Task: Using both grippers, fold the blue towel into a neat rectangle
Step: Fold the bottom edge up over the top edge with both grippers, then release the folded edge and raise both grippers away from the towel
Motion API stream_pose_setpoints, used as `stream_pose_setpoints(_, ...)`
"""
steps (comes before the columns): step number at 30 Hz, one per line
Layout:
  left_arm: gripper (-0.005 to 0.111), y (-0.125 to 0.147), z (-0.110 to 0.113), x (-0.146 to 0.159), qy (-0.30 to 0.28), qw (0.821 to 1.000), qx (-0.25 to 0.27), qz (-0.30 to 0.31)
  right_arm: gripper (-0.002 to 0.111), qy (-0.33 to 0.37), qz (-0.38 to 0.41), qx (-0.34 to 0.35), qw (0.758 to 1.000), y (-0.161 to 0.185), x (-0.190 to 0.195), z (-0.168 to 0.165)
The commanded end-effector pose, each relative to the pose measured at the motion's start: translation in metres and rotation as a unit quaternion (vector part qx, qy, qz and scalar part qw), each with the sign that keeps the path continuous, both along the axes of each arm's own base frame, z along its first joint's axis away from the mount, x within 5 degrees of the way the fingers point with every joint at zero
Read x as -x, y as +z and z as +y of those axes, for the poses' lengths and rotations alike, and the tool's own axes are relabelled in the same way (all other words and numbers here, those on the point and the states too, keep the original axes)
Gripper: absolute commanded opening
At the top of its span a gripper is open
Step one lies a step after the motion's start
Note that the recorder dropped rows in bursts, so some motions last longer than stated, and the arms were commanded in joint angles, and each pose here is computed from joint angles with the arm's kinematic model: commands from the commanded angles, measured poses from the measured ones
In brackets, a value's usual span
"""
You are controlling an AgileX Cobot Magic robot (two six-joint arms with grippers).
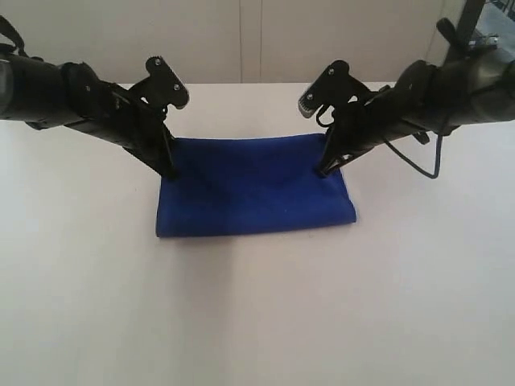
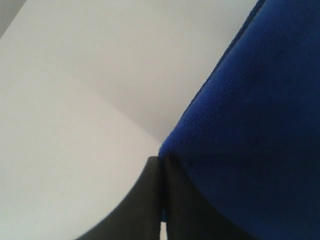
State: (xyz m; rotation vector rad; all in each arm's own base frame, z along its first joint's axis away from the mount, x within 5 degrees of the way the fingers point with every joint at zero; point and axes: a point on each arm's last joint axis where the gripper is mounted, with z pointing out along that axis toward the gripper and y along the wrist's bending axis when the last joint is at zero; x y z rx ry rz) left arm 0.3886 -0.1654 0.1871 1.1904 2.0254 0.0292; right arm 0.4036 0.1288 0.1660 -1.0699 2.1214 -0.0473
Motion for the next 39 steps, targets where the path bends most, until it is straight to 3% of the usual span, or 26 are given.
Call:
stream_pose_setpoints(1, 0.013, 0.0, 0.001, -0.002, -0.005, 1.0, -0.005, -0.005, 0.017, -0.012, -0.01, -0.002, 1.0, -0.001, -0.004, -0.003)
stream_pose_setpoints(4, 0.035, -0.001, 0.001, -0.002, -0.006, 1.0, -0.006, -0.002, 0.034, -0.014, -0.014, -0.001, 1.0, -0.001, -0.005, -0.003)
stream_pose_setpoints(7, 0.056, -0.001, 0.001, -0.002, -0.005, 1.0, -0.006, -0.003, 0.044, -0.022, -0.03, -0.001, 0.999, 0.001, -0.007, -0.004)
stream_pose_setpoints(10, 0.061, -0.001, 0.001, -0.003, -0.004, 1.0, -0.005, -0.006, 0.044, -0.041, -0.038, -0.016, 0.998, 0.004, -0.009, -0.005)
stream_pose_setpoints(14, 0.057, 0.005, 0.001, -0.001, 0.006, 1.0, 0.007, -0.002, 0.036, -0.13, -0.012, -0.114, 0.985, 0.022, -0.006, -0.007)
stream_pose_setpoints(17, 0.047, 0.021, 0.002, 0.004, 0.033, 0.999, 0.042, 0.005, 0.018, -0.168, 0.005, -0.172, 0.971, 0.042, -0.002, -0.006)
stream_pose_setpoints(18, 0.041, 0.029, 0.003, 0.006, 0.041, 0.998, 0.054, 0.006, 0.01, -0.167, 0.014, -0.181, 0.969, 0.049, -0.002, -0.005)
stream_pose_setpoints(19, 0.028, 0.045, 0.003, 0.01, 0.047, 0.996, 0.073, 0.013, 0.0, -0.165, 0.041, -0.194, 0.966, 0.06, -0.003, -0.004)
stream_pose_setpoints(22, 0.0, 0.071, 0.001, 0.019, 0.055, 0.992, 0.104, 0.049, 0.0, -0.167, 0.115, -0.202, 0.958, 0.069, -0.011, -0.007)
stream_pose_setpoints(25, 0.0, 0.072, 0.0, 0.023, 0.084, 0.983, 0.131, 0.099, 0.0, -0.186, 0.153, -0.184, 0.953, 0.052, -0.024, -0.012)
stream_pose_setpoints(29, 0.0, 0.06, -0.002, 0.028, 0.088, 0.975, 0.123, 0.16, 0.0, -0.189, 0.177, -0.175, 0.95, 0.021, -0.044, -0.007)
stream_pose_setpoints(36, 0.0, 0.058, -0.002, 0.03, 0.087, 0.974, 0.12, 0.174, 0.0, -0.207, 0.165, -0.172, 0.949, -0.029, -0.071, -0.004)
stream_pose_setpoints(39, 0.0, 0.058, -0.002, 0.03, 0.086, 0.974, 0.119, 0.175, 0.0, -0.202, 0.172, -0.14, 0.954, -0.048, -0.072, -0.008)
